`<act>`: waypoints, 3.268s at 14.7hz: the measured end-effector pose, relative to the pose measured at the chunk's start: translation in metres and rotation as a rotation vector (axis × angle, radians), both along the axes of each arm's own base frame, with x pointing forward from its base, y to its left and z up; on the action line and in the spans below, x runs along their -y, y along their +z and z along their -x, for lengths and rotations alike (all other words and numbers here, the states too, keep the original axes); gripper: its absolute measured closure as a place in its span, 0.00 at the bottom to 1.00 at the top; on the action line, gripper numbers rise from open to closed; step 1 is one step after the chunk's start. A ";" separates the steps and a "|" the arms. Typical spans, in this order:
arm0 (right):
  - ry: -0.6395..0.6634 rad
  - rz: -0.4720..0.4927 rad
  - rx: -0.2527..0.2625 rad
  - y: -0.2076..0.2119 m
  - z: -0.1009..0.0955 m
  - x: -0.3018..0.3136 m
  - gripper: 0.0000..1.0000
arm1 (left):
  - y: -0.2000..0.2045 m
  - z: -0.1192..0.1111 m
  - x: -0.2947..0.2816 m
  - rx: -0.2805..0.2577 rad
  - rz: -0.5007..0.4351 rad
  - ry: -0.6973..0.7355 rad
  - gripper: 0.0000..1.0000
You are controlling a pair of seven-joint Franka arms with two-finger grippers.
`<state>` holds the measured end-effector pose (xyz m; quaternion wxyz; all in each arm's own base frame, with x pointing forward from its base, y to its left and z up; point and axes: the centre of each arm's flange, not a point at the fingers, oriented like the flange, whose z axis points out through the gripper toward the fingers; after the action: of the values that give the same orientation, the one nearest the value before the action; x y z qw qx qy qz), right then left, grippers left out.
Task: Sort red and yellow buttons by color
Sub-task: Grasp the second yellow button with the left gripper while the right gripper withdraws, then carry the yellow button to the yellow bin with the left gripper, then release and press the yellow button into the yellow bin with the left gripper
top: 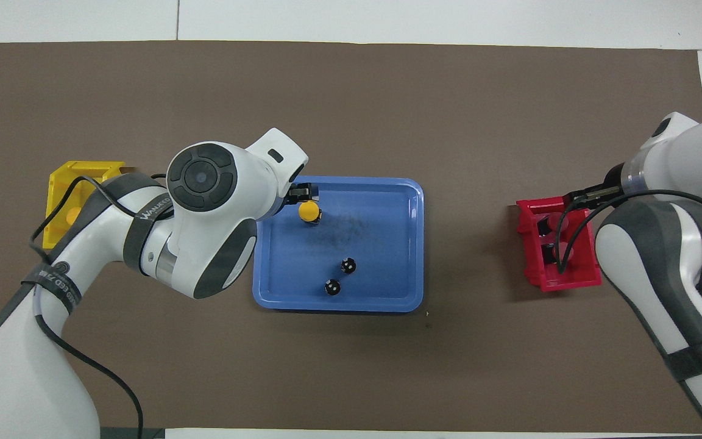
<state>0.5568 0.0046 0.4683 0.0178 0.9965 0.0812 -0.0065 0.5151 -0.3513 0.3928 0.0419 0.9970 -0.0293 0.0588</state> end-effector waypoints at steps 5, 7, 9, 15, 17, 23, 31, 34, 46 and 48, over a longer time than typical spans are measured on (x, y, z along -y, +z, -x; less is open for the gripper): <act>-0.041 0.009 -0.030 0.108 0.007 0.016 0.00 | -0.032 0.006 0.025 -0.034 -0.018 -0.025 0.07; -0.093 0.008 -0.039 0.129 0.012 0.044 0.00 | -0.038 0.006 0.027 -0.041 -0.022 -0.025 0.09; -0.138 0.005 -0.034 0.137 0.013 0.071 0.00 | -0.038 0.005 0.027 -0.041 -0.021 -0.016 0.32; -0.170 0.001 -0.069 0.127 0.008 0.074 0.00 | -0.018 -0.002 0.024 -0.113 -0.066 0.075 0.59; -0.199 0.004 -0.068 0.130 0.008 0.067 0.00 | 0.018 -0.027 0.003 -0.133 -0.093 0.134 0.59; -0.217 0.005 -0.057 0.136 0.008 0.066 0.00 | 0.088 -0.123 -0.211 -0.094 -0.114 0.127 0.59; -0.198 0.005 -0.061 0.135 0.007 0.055 0.00 | 0.060 -0.140 -0.365 -0.055 -0.124 0.186 0.59; -0.198 0.006 -0.061 0.135 0.007 0.055 0.00 | 0.026 -0.134 -0.382 -0.040 -0.123 0.195 0.59; -0.198 0.006 -0.062 0.135 0.007 0.055 0.00 | -0.009 -0.105 -0.383 -0.074 -0.119 0.187 0.59; -0.198 0.006 -0.062 0.135 0.007 0.055 0.00 | -0.014 -0.100 -0.383 -0.070 -0.118 0.186 0.59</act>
<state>0.5500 -0.0505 0.6031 0.0173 0.9989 -0.0172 -0.0391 0.6155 0.0320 0.3789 -0.0216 0.9975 0.0615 0.0256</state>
